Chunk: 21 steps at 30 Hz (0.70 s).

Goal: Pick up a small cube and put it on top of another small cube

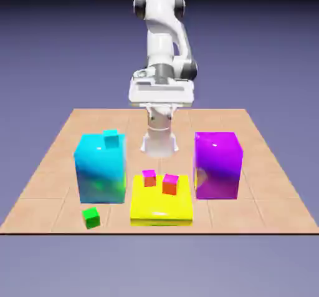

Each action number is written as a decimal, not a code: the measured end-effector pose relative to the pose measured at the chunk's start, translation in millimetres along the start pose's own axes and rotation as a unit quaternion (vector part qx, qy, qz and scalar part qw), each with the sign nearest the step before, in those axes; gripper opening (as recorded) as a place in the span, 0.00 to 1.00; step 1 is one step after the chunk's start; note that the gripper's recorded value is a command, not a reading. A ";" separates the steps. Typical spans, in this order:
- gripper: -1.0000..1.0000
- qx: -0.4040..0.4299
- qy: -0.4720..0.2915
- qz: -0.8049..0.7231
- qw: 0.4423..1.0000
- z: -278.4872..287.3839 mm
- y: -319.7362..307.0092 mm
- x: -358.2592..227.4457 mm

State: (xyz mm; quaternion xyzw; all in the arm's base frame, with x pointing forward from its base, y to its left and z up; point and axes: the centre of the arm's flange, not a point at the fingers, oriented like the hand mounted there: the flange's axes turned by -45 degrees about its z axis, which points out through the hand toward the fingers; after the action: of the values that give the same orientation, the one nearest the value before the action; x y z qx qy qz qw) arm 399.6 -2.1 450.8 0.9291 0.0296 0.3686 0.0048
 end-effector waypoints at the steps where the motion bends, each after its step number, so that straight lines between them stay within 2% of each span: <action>1: 0.50 0.003 -0.017 -0.002 1.000 10.5 5.9 1.2; 10: 0.50 0.027 -0.169 -0.034 0.985 108.9 62.1 -8.0; 21: 0.50 0.050 -0.332 -0.095 0.937 213.4 135.9 -52.0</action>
State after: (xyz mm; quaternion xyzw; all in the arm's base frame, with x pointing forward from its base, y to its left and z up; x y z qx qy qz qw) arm 515.0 -138.0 264.0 0.9905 0.1326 0.0356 0.0031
